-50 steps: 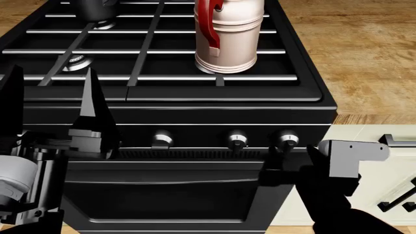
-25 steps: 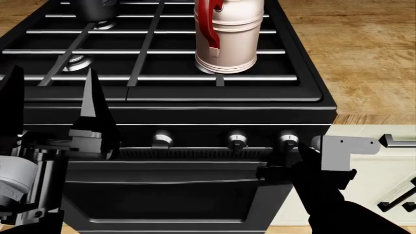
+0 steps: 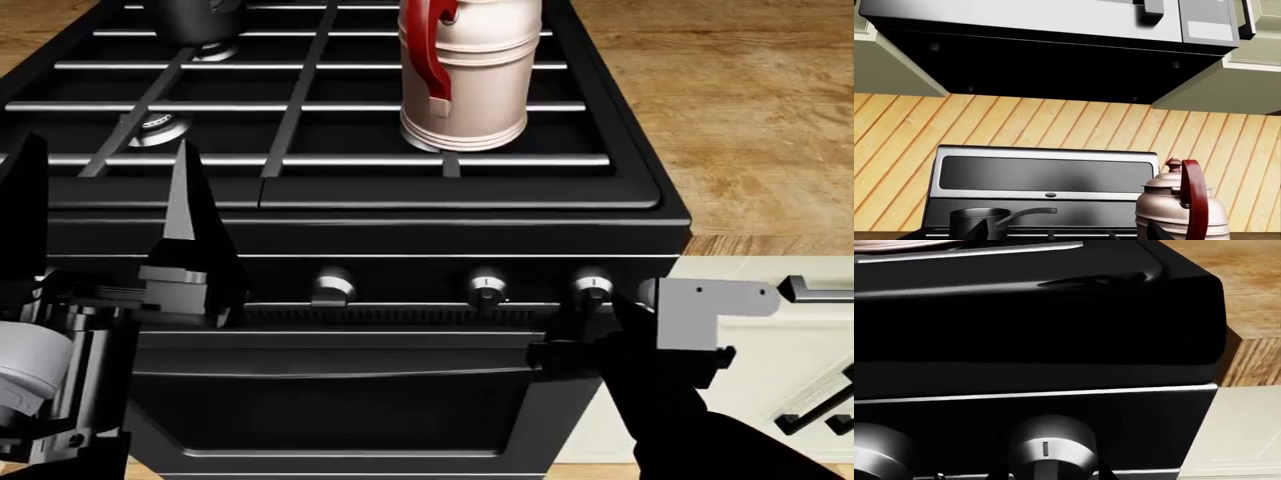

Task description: Pick the kettle from the counter and place it on a stove burner. Then turn the burner on.

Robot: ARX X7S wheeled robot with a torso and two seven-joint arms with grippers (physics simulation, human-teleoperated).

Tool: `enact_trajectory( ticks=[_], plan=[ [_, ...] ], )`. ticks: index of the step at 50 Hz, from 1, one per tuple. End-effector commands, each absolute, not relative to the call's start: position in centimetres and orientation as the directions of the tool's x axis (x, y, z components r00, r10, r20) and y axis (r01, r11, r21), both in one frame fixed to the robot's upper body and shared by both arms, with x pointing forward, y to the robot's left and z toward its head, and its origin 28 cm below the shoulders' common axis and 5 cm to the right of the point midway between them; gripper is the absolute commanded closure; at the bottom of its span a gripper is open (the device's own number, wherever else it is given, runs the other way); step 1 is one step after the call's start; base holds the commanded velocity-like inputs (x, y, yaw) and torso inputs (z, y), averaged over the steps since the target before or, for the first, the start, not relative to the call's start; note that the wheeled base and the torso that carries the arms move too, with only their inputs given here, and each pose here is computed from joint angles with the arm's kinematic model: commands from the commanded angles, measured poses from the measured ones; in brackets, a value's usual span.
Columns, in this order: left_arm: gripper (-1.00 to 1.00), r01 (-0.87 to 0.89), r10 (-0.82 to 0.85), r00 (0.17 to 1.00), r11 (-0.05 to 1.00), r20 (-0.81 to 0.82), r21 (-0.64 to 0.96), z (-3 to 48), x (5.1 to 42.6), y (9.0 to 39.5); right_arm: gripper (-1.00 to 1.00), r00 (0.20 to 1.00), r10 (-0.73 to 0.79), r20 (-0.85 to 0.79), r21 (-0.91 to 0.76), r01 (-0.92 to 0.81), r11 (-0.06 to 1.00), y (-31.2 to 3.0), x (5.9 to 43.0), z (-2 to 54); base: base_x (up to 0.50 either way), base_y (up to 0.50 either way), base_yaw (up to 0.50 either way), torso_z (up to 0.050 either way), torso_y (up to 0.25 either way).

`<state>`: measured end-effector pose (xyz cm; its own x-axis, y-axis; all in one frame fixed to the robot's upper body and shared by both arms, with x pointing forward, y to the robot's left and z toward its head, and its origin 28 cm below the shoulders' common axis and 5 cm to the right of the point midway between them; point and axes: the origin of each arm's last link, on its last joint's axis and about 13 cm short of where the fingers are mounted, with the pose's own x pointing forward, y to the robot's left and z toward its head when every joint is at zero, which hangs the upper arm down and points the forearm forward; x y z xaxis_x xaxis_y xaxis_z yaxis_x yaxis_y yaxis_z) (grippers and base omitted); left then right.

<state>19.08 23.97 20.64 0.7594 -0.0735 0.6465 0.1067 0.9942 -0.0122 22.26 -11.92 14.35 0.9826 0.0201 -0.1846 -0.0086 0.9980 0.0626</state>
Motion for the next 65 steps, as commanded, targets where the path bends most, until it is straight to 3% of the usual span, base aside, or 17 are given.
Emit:
enact_trajectory(
  ticks=[1,11,65],
  plan=[
    [-1.0,0.109,-0.073,0.76,0.994,0.646,-0.015,20.6,19.1,24.0,1.0,0.985,0.05,-0.168,-0.033,-0.056,0.998,-11.6,21.9,14.9,0.0,0.0,0.0,0.0,0.0],
    [-1.0,0.11,-0.072,0.76,0.994,0.646,-0.019,20.6,19.2,24.0,1.0,0.981,0.081,-0.176,-0.182,-0.113,0.977,-11.0,21.9,15.6,0.0,0.0,0.0,0.0,0.0],
    [-1.0,0.117,-0.068,0.753,0.993,0.654,-0.03,20.9,18.9,24.2,1.0,0.922,0.187,-0.339,-0.519,-0.349,0.78,-8.9,23.5,14.9,0.01,0.0,0.01,-0.001,-0.005]
  ],
)
